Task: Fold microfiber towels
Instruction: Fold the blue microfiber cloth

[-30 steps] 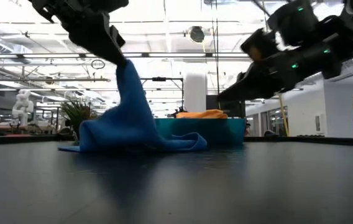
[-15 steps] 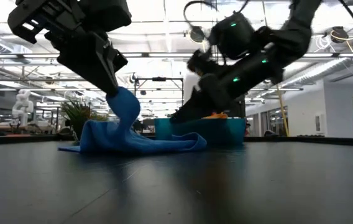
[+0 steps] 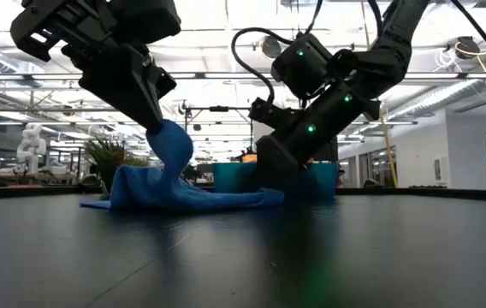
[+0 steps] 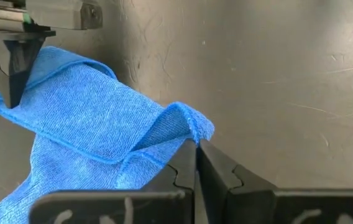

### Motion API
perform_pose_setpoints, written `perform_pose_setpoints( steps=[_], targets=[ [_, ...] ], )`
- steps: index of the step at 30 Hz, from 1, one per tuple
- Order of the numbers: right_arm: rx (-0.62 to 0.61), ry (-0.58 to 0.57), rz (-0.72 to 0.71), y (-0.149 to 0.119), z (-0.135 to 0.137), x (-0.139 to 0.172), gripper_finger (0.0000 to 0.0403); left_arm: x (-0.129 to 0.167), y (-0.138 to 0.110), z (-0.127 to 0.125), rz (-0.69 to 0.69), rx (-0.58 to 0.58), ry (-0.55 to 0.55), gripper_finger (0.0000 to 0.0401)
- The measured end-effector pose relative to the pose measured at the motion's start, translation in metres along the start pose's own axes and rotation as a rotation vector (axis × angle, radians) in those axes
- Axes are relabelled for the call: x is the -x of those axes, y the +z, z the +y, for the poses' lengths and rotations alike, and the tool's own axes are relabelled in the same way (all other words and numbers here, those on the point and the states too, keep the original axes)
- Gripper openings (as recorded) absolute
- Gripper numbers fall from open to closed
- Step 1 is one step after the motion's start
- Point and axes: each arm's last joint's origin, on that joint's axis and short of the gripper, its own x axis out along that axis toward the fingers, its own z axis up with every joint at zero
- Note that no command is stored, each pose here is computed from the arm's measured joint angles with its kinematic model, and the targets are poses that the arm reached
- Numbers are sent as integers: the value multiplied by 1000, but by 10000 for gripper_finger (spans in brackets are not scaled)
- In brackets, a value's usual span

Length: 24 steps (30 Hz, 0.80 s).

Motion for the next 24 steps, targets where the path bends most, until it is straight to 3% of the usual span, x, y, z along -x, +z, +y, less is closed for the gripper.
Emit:
perform_pose_setpoints(
  steps=[5, 12, 24],
  targets=[
    [-43, -9, 34, -2, -1, 2, 117, 0, 0, 0, 1, 2, 0, 6],
    [-78, -121, 100, 1, -7, 17, 117, 0, 0, 0, 2, 4, 0, 6],
    [-209, -103, 30, 18, -11, 32, 117, 0, 0, 0, -3, 0, 1, 5]
  ],
)
